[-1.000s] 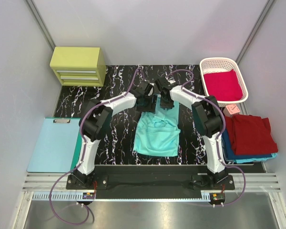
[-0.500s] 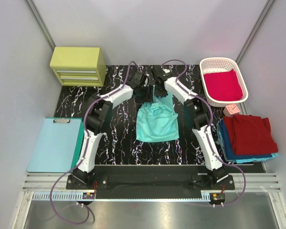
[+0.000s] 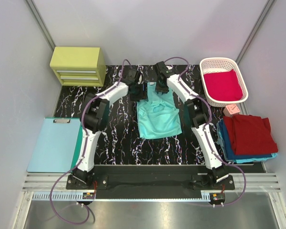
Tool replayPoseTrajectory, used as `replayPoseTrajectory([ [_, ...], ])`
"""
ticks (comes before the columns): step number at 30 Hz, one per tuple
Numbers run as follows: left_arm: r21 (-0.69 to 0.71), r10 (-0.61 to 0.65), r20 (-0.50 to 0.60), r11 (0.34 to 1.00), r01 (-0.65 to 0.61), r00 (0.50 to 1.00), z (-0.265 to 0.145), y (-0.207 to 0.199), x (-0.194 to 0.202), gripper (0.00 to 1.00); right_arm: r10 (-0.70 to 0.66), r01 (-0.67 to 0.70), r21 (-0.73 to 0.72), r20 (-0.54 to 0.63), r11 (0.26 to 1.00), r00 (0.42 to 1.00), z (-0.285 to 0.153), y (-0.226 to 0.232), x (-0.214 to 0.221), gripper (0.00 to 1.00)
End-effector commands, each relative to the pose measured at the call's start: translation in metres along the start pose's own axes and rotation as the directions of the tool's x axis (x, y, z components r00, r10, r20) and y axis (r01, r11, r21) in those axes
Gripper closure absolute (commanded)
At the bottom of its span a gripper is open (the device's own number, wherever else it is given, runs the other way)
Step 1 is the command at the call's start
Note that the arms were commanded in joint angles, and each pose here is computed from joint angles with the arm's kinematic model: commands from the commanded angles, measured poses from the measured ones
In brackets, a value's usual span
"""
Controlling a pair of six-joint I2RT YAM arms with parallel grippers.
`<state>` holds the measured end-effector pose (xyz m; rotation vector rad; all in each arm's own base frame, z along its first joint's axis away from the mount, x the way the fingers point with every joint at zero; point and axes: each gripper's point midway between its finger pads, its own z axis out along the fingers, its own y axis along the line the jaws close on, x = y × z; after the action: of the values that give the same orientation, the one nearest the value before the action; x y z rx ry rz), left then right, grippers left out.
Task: Fold and stack the t-shirts
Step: Grab one side of the 2/3 rectangular tshirt with both arms
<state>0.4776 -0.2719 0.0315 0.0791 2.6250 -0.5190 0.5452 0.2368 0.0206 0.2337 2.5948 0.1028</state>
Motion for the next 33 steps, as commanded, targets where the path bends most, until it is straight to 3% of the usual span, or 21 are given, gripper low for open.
replayPoseTrajectory([
  [1,-0.029,-0.028,-0.043,0.999,0.027,0.999,0.003,0.017,0.004,0.36,-0.006,0.015,0.084,-0.109,0.996,0.994,0.013,-0.037,0.025,0.61],
  [7,-0.047,-0.024,-0.039,0.999,0.022,0.999,-0.001,0.022,0.005,0.35,0.022,-0.012,0.096,-0.112,0.995,0.993,0.015,-0.049,0.02,0.6],
  [12,-0.08,-0.006,0.016,0.997,0.007,1.0,-0.026,0.017,-0.003,0.36,0.015,-0.015,0.003,-0.114,1.0,0.993,0.003,-0.034,0.01,0.6],
  [15,-0.104,0.032,0.097,0.994,-0.022,0.995,-0.062,0.002,-0.015,0.34,0.014,-0.015,-0.041,-0.034,0.999,0.999,-0.025,-0.023,-0.018,0.6],
  [21,-0.072,0.079,0.291,0.996,-0.061,0.953,-0.16,-0.034,-0.032,0.27,0.045,-0.032,-0.065,0.213,0.997,0.976,-0.145,-0.026,-0.091,0.56],
  [24,-0.032,0.106,0.308,0.994,-0.101,0.945,-0.185,-0.051,-0.01,0.27,0.05,-0.036,-0.062,0.243,0.997,0.969,-0.183,-0.033,-0.089,0.55],
  [26,-0.014,0.149,0.273,0.988,-0.152,0.95,-0.187,-0.062,0.02,0.28,0.028,-0.024,-0.023,0.207,0.999,0.978,-0.182,-0.045,-0.068,0.55],
  [28,-0.026,0.193,0.206,0.981,-0.192,0.959,-0.179,-0.06,0.054,0.29,0.034,-0.024,-0.045,0.229,0.999,0.973,-0.208,-0.046,-0.059,0.55],
  [29,-0.009,0.224,0.189,0.974,-0.226,0.956,-0.182,-0.068,0.07,0.3,0.011,-0.008,-0.016,0.167,1.0,0.986,-0.196,-0.054,-0.029,0.55],
  [30,-0.004,0.234,0.164,0.972,-0.236,0.958,-0.181,-0.067,0.084,0.3,0.02,-0.012,-0.042,0.195,0.999,0.981,-0.214,-0.054,-0.026,0.55],
  [33,0.029,0.257,0.078,0.965,-0.26,0.963,-0.179,-0.063,0.131,0.31,-0.025,0.026,-0.006,0.134,1.0,0.991,-0.219,-0.064,0.03,0.55],
])
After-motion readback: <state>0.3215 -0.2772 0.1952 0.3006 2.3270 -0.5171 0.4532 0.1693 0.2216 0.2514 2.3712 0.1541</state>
